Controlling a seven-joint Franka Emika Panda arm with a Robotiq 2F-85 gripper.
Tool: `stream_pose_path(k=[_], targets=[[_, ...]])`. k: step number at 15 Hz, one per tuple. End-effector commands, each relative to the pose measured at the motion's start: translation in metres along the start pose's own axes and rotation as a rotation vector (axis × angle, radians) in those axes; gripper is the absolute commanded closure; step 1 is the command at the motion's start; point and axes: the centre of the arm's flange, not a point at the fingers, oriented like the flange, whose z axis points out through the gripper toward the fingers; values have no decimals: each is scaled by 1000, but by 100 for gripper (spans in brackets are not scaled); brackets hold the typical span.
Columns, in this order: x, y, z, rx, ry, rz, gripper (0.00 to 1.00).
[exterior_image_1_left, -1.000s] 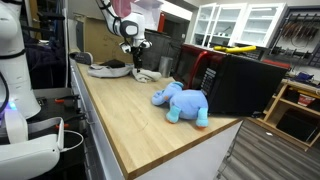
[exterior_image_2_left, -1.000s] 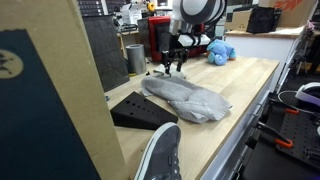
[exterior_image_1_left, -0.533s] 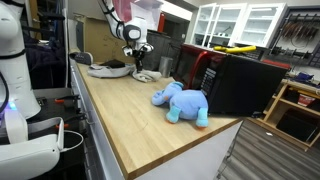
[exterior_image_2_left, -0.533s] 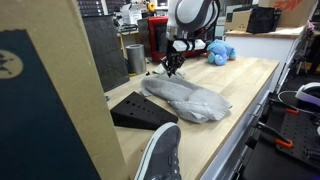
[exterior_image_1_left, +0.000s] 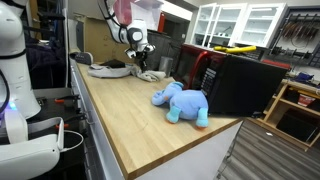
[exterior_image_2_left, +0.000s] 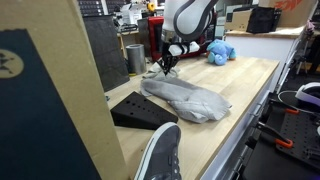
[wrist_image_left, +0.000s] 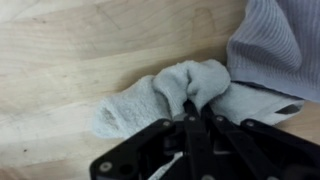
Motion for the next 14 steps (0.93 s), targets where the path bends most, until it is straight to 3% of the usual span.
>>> stream_pose_path(k=[1,5,7,11,14], targets=[[23,-8,13,-17,88,22,98],[42,-4,-8,12,185,62,98],[51,0,-29,35,230,87,65],[53,12,-89,91,180,70,37],[36,15,-131,150,41,6,16]])
